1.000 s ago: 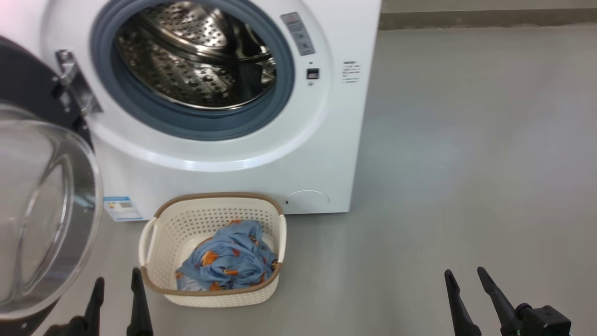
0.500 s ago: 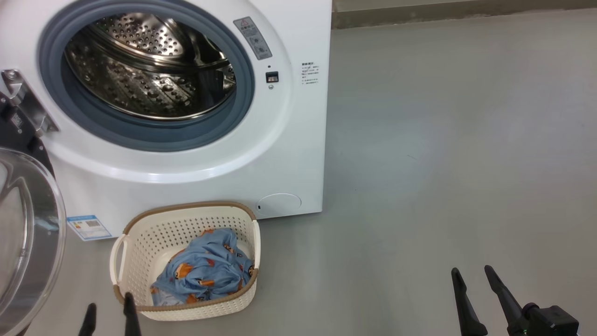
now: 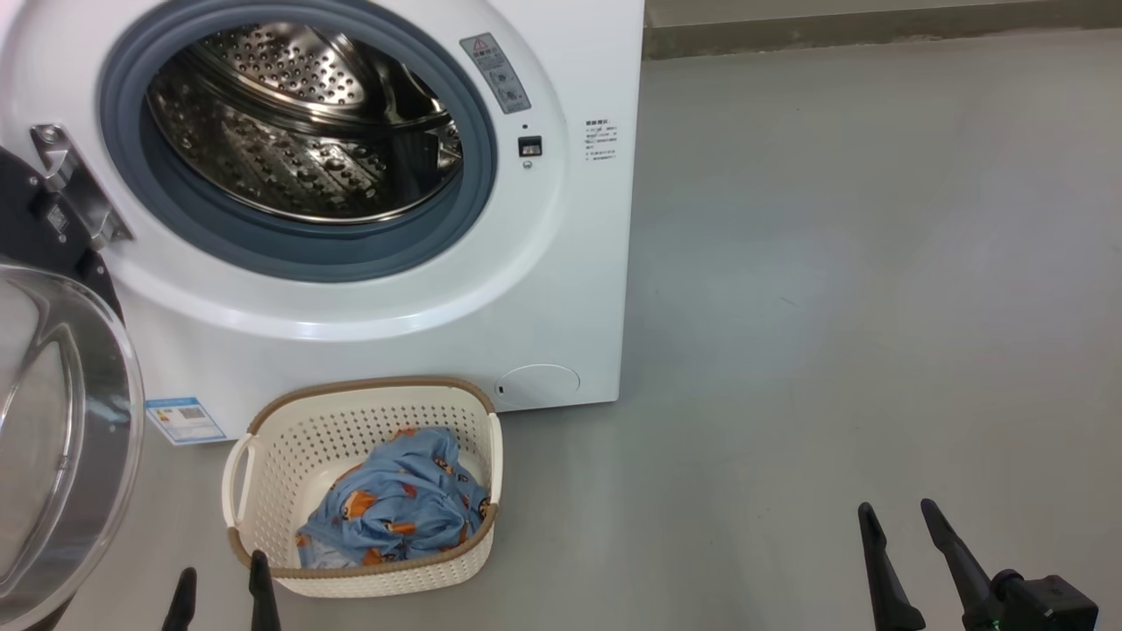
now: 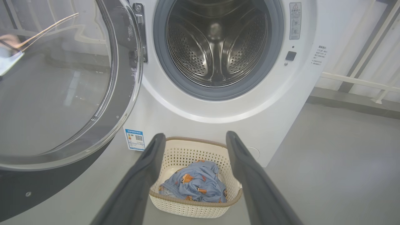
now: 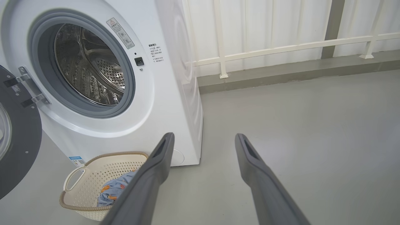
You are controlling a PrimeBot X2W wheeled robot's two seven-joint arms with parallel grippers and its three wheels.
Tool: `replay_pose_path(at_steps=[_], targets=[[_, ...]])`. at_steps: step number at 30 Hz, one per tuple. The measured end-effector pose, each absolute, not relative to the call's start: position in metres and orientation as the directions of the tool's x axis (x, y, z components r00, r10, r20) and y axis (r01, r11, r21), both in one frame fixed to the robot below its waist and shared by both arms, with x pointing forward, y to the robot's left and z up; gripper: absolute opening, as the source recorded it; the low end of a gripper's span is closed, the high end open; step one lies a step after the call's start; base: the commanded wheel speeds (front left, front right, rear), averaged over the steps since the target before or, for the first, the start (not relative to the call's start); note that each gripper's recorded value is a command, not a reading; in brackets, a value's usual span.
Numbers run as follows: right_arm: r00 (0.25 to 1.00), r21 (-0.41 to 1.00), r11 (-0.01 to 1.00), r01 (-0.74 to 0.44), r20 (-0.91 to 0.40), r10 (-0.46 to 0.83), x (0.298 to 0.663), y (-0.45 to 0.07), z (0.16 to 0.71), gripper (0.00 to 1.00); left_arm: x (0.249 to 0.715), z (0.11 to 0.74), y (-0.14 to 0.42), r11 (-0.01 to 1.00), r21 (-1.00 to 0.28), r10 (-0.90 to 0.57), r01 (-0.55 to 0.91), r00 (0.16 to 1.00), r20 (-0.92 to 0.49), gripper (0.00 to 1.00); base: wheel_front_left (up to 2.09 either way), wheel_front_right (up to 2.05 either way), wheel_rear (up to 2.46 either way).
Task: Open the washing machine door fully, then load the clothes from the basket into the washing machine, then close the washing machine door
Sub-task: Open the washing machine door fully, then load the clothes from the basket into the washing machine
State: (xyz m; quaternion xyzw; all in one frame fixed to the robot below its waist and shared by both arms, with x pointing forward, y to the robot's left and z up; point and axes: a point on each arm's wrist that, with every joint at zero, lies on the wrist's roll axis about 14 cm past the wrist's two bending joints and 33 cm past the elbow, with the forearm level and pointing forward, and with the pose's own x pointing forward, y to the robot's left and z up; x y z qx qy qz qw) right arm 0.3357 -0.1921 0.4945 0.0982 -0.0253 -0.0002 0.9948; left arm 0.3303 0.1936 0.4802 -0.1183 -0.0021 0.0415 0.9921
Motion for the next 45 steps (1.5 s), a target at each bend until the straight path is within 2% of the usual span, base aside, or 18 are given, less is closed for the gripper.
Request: replay_pose_path(at_steps=[22, 45], targets=[[0.999, 0.192, 0.981, -0.019, 0.048, 0.01, 0.343, -0.189, 0.494, 1.0, 0.316, 0.477, 0.198, 0.97, -0.222, 0.095, -0.096, 0.995, -0.014, 1.0, 0.08, -0.08, 0.0], [0.999, 0.193, 0.981, -0.029, 0.034, 0.023, 0.341, -0.185, 0.49, 1.0, 0.311, 0.471, 0.207, 0.969, -0.204, 0.136, -0.141, 0.99, -0.038, 1.0, 1.27, -1.27, 0.0]])
